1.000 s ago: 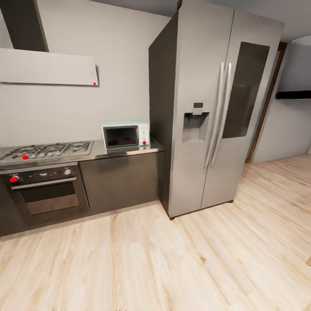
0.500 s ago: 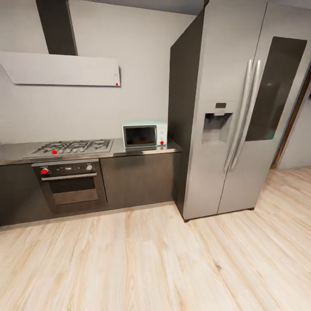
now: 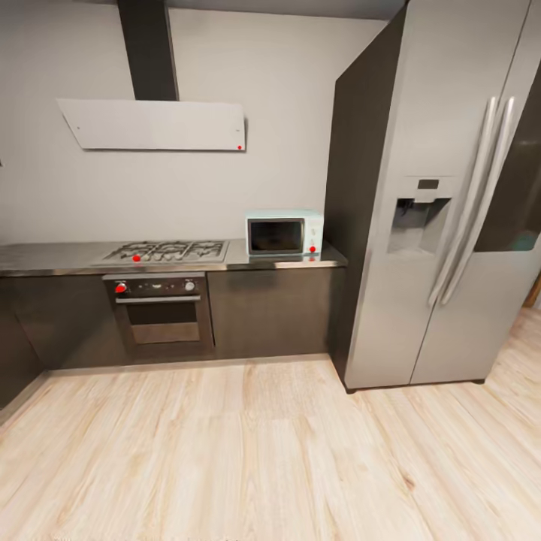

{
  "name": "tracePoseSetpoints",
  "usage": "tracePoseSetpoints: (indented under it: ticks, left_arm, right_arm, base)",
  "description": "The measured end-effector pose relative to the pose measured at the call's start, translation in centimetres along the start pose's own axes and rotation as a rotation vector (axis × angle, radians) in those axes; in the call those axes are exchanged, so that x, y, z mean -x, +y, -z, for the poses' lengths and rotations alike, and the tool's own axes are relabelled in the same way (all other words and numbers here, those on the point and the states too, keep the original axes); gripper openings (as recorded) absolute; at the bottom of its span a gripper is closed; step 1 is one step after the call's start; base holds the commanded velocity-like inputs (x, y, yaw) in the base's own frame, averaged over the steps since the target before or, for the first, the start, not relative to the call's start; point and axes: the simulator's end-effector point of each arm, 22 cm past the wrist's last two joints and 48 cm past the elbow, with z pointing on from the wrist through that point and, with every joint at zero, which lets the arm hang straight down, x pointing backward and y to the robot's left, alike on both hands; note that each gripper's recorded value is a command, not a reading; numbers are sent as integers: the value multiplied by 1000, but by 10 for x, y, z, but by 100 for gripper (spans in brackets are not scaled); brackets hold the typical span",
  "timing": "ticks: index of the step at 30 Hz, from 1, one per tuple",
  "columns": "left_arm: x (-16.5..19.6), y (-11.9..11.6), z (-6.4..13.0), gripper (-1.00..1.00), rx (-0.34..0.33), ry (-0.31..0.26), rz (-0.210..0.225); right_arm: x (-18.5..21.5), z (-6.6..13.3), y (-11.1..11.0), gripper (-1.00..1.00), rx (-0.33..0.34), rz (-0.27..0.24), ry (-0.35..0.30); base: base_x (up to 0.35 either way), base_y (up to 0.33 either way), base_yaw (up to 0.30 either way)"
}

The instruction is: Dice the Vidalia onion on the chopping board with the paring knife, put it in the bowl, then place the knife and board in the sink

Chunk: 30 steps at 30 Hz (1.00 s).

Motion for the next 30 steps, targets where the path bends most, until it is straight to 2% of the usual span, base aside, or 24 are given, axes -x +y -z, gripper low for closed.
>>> tracePoseSetpoints:
  ticks: [30]
  left_arm:
    - [0, 0, 0, 100, 0, 0, 0]
  right_arm:
    - [0, 0, 0, 100, 1, 1, 0]
  base:
    - [0, 0, 266]
